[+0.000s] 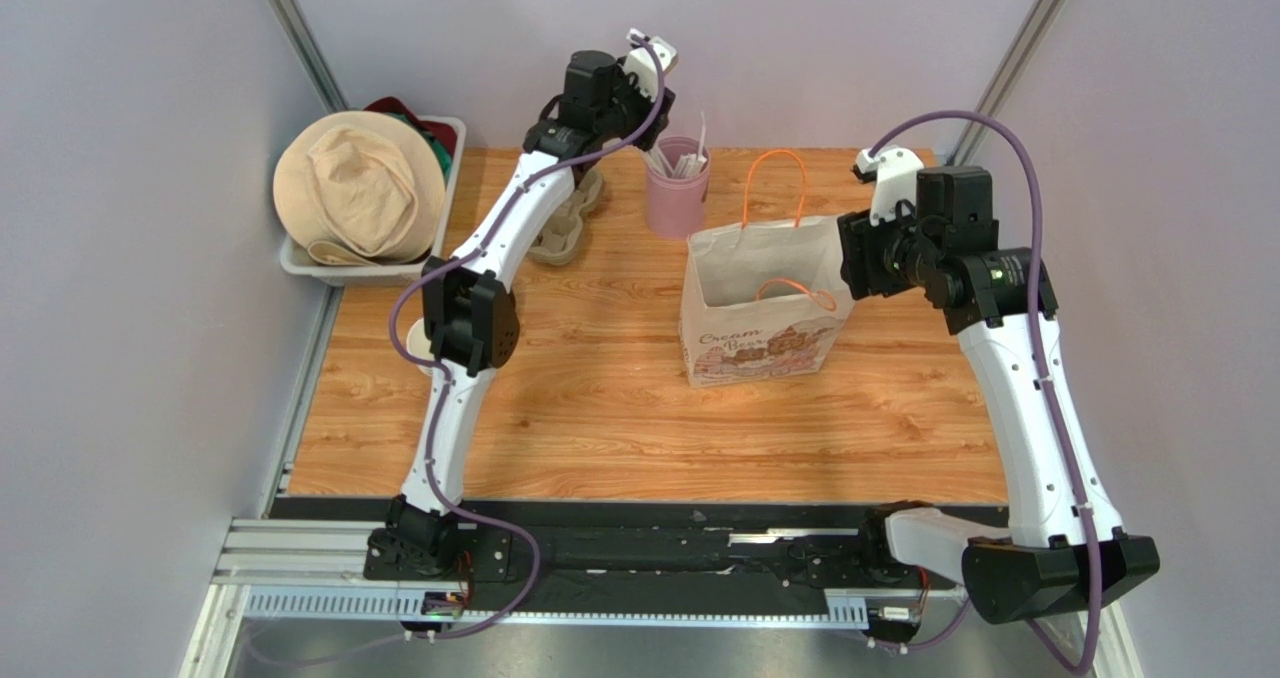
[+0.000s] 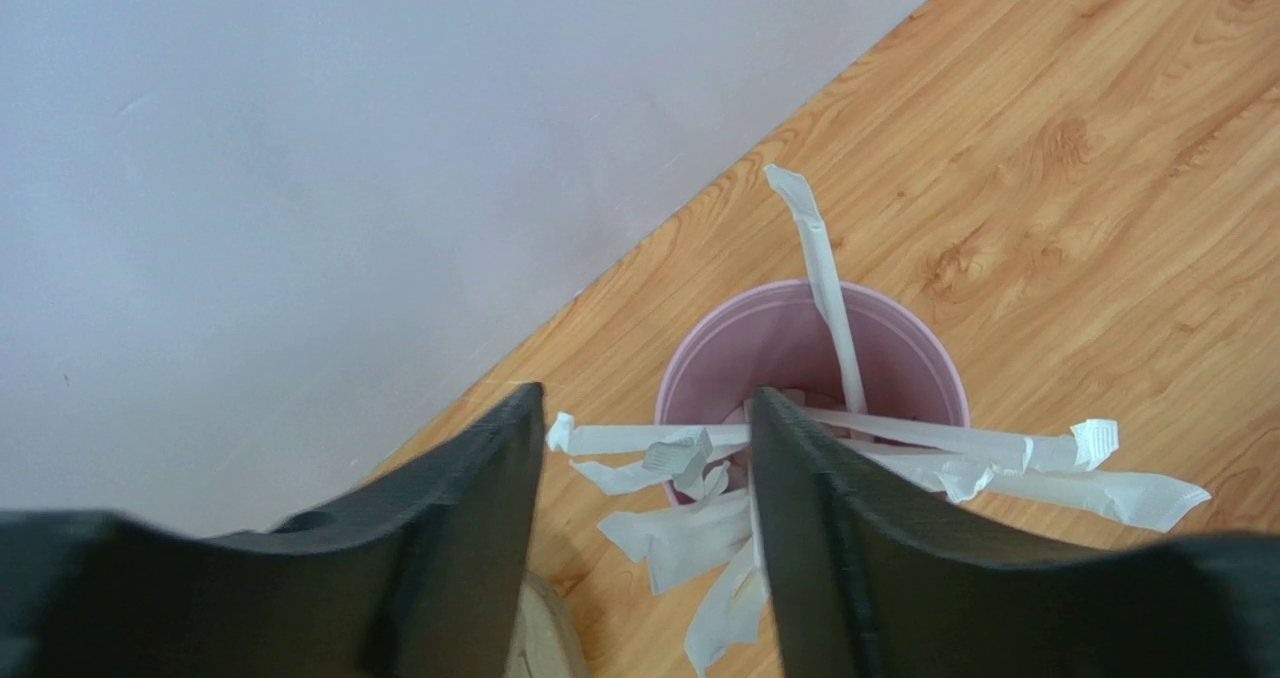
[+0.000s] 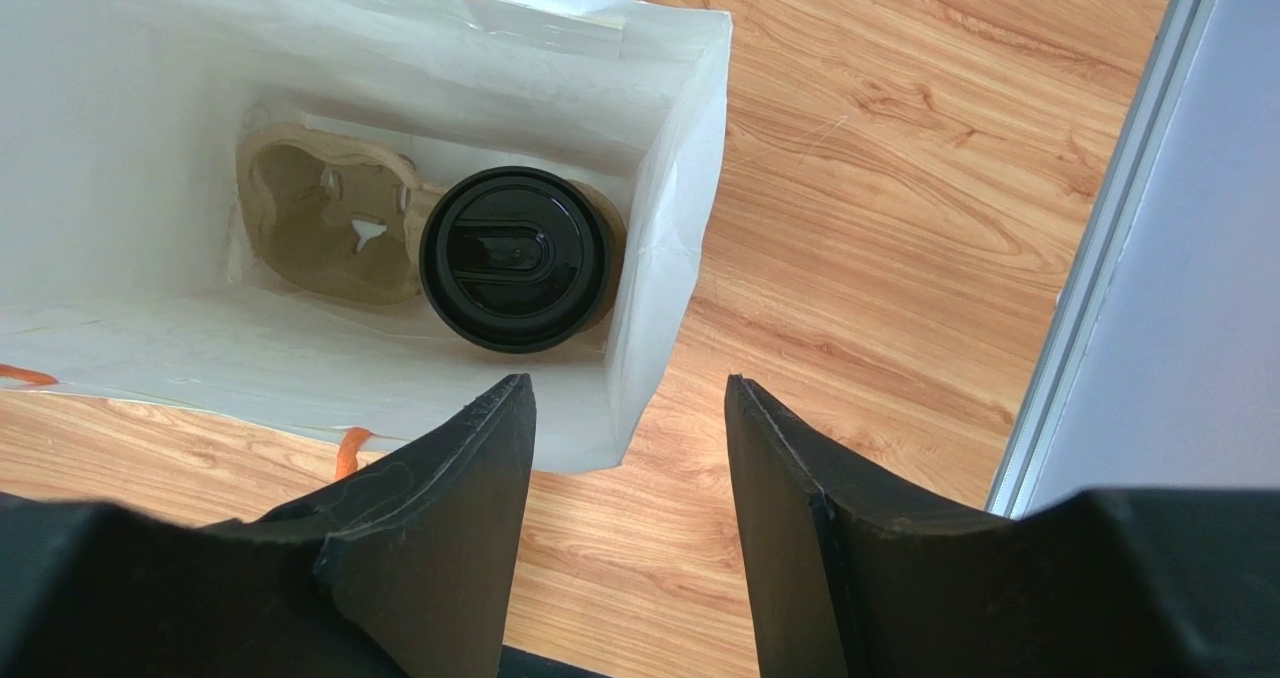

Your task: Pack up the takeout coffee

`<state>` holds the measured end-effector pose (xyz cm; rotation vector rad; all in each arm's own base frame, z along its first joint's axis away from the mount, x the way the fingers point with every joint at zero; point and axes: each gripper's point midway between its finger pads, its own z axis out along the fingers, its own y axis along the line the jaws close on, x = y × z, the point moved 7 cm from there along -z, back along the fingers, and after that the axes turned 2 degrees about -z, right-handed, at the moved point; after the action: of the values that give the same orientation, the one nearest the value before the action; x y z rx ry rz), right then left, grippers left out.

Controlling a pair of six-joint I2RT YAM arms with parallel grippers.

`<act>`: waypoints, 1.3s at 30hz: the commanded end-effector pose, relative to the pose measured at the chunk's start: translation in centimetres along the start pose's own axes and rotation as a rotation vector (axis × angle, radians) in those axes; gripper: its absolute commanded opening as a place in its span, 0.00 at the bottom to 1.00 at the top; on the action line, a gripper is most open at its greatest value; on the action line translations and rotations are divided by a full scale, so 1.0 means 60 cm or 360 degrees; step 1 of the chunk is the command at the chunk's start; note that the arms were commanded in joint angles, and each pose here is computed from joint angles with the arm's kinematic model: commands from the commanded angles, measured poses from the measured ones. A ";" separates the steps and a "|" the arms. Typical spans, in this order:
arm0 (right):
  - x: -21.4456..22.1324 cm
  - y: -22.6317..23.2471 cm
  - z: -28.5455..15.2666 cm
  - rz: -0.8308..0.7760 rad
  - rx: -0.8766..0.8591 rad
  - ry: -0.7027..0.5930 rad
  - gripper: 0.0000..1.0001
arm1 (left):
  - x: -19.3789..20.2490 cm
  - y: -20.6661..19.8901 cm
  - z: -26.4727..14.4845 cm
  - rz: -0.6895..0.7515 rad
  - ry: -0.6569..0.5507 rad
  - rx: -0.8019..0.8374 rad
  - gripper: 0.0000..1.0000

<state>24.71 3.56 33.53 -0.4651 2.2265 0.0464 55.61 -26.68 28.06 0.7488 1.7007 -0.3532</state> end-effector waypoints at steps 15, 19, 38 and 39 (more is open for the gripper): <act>-0.010 -0.002 -0.001 -0.0001 -0.0009 -0.0095 0.52 | -0.028 0.006 0.003 0.0023 -0.0113 -0.0017 0.00; -0.012 -0.002 -0.002 -0.0002 -0.0011 -0.0098 0.52 | -0.046 0.010 -0.007 0.0036 -0.0144 -0.0042 0.00; -0.031 -0.006 -0.016 -0.0008 0.0005 -0.0202 0.86 | -0.198 0.003 -0.124 0.0041 -0.0413 -0.0034 0.00; -0.033 -0.007 -0.017 -0.0003 0.0007 -0.0214 0.86 | -0.205 0.003 -0.132 0.0048 -0.0422 -0.0039 0.00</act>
<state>25.05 3.61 33.49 -0.4644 2.2085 0.0666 54.74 -26.53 31.71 0.7198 1.6396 -0.3757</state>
